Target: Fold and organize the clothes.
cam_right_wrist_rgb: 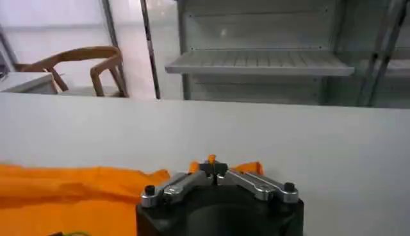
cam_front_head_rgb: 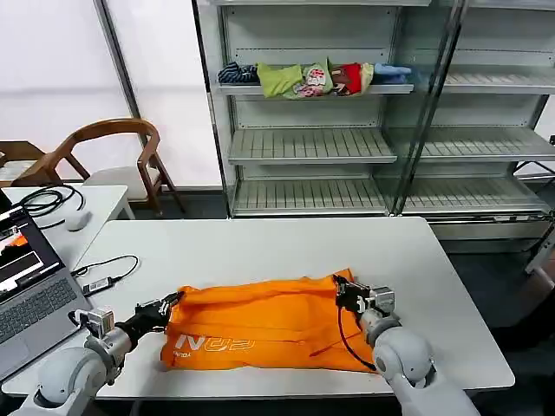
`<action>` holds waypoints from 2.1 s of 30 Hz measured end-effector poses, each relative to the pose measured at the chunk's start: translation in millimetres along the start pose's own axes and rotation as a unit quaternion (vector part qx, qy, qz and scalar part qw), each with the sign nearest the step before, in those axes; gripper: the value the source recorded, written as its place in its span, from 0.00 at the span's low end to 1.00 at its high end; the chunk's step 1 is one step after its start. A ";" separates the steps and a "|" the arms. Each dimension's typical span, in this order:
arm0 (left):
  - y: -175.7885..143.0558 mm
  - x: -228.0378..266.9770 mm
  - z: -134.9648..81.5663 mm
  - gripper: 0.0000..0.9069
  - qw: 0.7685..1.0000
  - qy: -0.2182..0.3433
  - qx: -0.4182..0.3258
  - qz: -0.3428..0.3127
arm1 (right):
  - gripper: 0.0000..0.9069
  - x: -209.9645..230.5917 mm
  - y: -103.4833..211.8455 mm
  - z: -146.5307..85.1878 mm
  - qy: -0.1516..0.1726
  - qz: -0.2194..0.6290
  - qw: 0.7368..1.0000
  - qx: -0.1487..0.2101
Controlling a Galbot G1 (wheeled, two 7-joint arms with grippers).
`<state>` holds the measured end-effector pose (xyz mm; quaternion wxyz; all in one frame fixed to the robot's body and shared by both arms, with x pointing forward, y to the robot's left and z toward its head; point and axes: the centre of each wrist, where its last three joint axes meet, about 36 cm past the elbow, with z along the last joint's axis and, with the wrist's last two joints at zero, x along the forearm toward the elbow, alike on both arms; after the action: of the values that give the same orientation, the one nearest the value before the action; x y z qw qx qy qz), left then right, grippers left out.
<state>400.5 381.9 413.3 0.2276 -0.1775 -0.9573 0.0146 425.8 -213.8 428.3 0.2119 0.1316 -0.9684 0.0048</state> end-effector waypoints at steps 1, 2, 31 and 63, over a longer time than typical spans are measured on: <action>0.5 1.2 1.1 0.02 1.000 0.002 0.000 -0.001 | 0.00 1.7 0.1 1.8 0.001 0.000 1.000 0.000; 1.0 2.3 1.8 0.02 1.000 0.003 0.000 -0.001 | 0.00 3.1 0.5 3.0 0.002 0.000 1.000 0.000; -8.0 23.5 9.7 0.02 1.000 0.018 -0.014 0.013 | 0.00 55.5 3.2 9.3 -0.002 0.000 1.000 0.002; -4.5 20.2 17.6 1.00 0.998 0.049 -0.037 0.003 | 1.00 76.0 3.8 38.2 0.042 -0.001 0.999 0.015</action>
<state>374.4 385.6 406.7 0.2677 -0.1886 -0.9444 -0.0287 342.7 -231.9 425.0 0.2500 0.1359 -0.9583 0.0249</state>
